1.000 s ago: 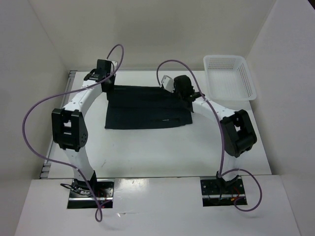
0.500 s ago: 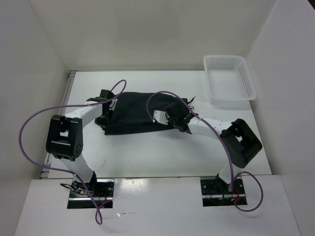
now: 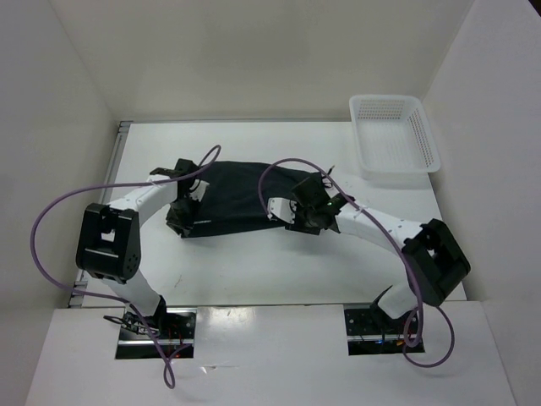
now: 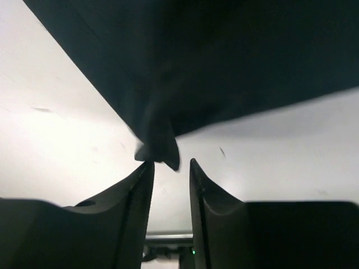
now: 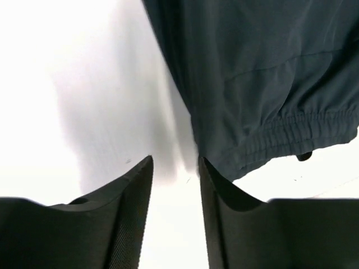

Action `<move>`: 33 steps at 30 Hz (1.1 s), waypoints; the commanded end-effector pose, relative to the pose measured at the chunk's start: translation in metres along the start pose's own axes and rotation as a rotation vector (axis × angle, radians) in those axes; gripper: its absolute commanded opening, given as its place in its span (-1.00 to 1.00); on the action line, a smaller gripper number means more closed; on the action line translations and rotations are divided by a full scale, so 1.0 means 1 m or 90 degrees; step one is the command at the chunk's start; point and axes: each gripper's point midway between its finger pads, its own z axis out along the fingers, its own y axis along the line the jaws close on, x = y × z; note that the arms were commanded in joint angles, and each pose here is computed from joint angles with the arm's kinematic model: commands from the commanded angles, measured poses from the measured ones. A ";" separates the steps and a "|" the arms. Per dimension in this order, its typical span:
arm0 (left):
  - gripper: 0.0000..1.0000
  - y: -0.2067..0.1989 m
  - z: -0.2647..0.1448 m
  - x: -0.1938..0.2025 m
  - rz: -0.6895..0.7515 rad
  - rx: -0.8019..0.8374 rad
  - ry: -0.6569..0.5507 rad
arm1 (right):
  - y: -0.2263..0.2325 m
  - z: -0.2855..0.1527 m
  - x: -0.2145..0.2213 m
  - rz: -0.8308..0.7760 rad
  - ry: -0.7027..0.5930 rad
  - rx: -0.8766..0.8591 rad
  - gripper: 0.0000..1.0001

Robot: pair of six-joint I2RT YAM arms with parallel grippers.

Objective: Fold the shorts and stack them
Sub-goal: Fold the shorts

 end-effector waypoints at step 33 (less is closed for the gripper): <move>0.03 0.022 0.027 -0.033 -0.121 0.129 0.006 | -0.089 0.044 0.057 0.934 -0.040 -0.066 0.54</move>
